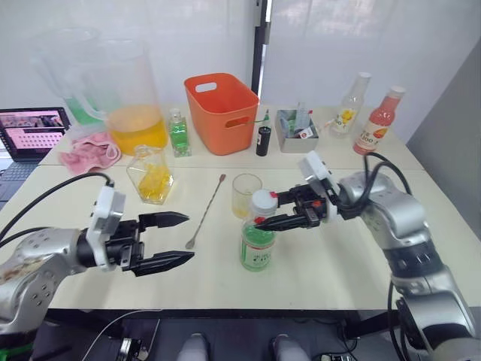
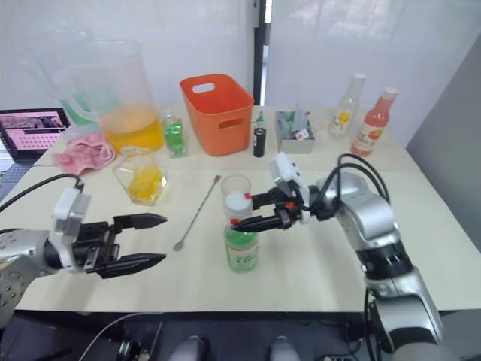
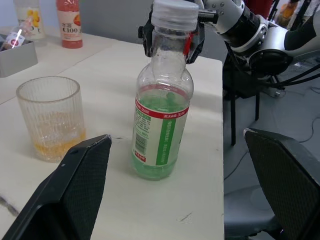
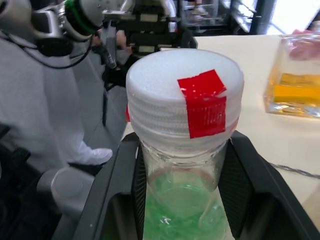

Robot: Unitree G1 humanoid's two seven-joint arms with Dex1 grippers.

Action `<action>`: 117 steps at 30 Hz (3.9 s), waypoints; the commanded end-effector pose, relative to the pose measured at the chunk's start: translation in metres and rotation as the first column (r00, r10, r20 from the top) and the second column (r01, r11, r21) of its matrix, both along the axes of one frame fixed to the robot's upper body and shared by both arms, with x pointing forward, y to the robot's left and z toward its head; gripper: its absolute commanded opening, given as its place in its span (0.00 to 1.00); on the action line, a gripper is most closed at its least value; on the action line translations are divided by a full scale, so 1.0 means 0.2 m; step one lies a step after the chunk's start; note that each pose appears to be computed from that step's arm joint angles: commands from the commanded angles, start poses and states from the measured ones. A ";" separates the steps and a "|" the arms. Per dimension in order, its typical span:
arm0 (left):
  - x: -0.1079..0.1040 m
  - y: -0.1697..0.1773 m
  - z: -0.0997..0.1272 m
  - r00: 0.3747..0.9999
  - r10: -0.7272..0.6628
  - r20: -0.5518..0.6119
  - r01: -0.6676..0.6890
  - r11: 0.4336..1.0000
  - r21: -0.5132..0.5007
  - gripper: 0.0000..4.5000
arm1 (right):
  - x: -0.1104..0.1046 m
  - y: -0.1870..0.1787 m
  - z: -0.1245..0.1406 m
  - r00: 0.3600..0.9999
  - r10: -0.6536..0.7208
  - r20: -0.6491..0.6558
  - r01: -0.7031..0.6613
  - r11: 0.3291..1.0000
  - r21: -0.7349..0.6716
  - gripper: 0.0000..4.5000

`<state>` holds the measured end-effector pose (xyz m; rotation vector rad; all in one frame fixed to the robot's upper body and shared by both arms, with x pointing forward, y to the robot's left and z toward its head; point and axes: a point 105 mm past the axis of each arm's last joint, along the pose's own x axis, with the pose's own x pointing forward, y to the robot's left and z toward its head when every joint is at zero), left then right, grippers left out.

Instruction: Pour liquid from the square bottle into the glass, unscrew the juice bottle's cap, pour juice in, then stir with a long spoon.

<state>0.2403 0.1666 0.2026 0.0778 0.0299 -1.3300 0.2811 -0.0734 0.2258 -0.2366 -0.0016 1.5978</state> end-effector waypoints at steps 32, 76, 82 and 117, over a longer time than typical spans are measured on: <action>0.22 -0.16 0.01 0.946 -0.324 -0.009 0.324 0.946 0.009 1.00 | -0.19 -0.03 -0.04 0.694 -0.716 -0.076 0.715 0.675 0.181 0.92; -0.11 0.00 0.00 0.992 0.126 0.032 -0.125 0.992 -0.024 1.00 | 0.11 -0.07 0.04 0.989 0.032 0.144 -0.035 0.999 0.017 0.34; -0.06 -0.01 -0.01 0.996 0.084 0.029 -0.083 0.996 -0.024 1.00 | 0.08 -0.07 0.06 0.988 -0.025 0.155 0.018 0.999 0.049 0.34; 0.18 -0.12 0.02 0.985 -0.144 0.093 0.142 0.989 0.035 1.00 | -0.11 -0.10 0.03 0.932 -0.349 0.100 0.343 0.936 0.074 1.00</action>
